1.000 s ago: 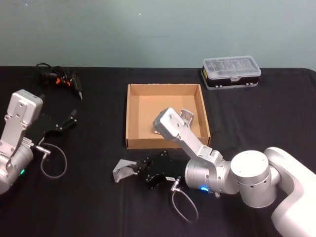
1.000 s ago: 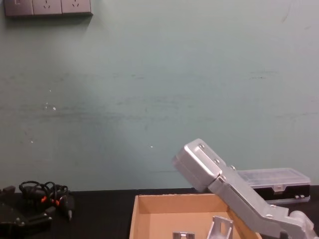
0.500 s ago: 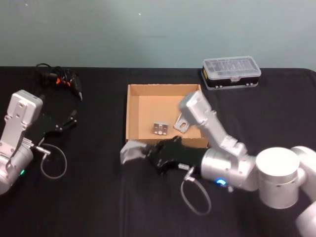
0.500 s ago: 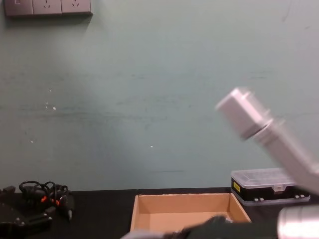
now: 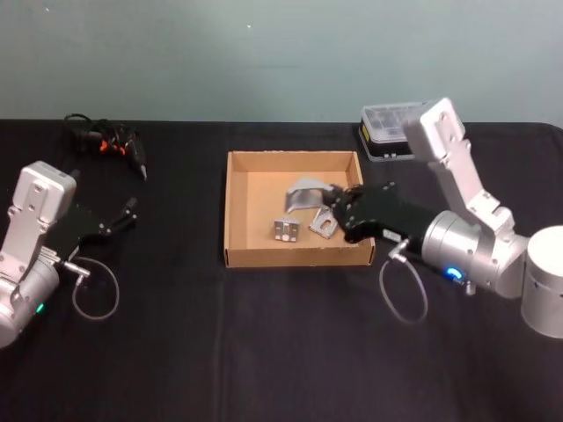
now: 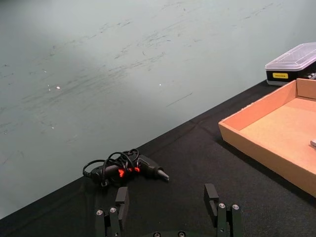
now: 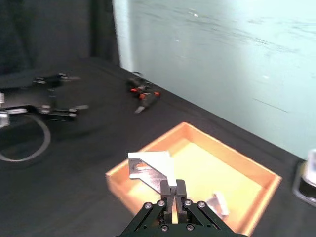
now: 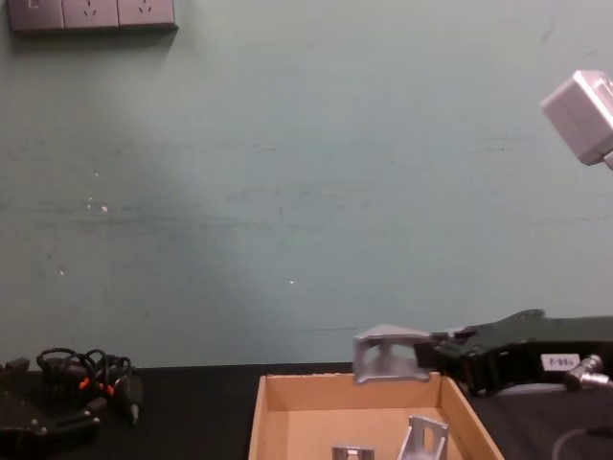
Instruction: Use one hand to pick up the angle iron from the table and place it into the box.
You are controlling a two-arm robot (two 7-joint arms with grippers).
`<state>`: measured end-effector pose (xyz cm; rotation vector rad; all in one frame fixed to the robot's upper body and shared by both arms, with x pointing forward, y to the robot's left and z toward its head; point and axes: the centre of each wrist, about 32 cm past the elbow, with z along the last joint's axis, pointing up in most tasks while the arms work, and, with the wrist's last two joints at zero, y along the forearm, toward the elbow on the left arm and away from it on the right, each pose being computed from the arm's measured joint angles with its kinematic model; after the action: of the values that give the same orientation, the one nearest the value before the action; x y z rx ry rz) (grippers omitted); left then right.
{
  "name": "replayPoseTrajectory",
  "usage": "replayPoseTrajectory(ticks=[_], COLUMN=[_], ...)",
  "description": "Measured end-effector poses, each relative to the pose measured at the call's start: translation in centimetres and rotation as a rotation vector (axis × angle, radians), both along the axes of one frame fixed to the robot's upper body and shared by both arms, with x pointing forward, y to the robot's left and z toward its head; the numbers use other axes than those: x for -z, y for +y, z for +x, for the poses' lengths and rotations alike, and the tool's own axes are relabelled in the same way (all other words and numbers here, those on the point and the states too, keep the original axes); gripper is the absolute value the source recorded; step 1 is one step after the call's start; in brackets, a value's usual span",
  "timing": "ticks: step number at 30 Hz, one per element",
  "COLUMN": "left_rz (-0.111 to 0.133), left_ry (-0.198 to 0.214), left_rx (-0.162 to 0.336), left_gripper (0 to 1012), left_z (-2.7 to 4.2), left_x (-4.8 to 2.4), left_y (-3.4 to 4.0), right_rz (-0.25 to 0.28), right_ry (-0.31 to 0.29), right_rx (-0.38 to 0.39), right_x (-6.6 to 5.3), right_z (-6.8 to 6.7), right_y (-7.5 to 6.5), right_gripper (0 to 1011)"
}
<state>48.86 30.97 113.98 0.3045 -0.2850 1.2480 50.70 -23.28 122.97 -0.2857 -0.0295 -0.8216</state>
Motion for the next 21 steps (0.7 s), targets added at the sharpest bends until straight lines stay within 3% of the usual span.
replayPoseTrajectory(ticks=[10,21], left_rz=[0.000,0.000], left_ry=[0.000,0.000], left_rx=[0.000,0.000], left_gripper=[1000,1000], left_z=[0.00,0.00], left_x=[0.00,0.00], left_y=[0.00,0.00], right_rz=[-0.074,-0.134], right_ry=[0.024,0.062], right_rx=[0.063,0.064], right_x=[0.2,0.9], right_z=[2.9,6.3], right_y=[-0.2,1.6], right_gripper=[56,56])
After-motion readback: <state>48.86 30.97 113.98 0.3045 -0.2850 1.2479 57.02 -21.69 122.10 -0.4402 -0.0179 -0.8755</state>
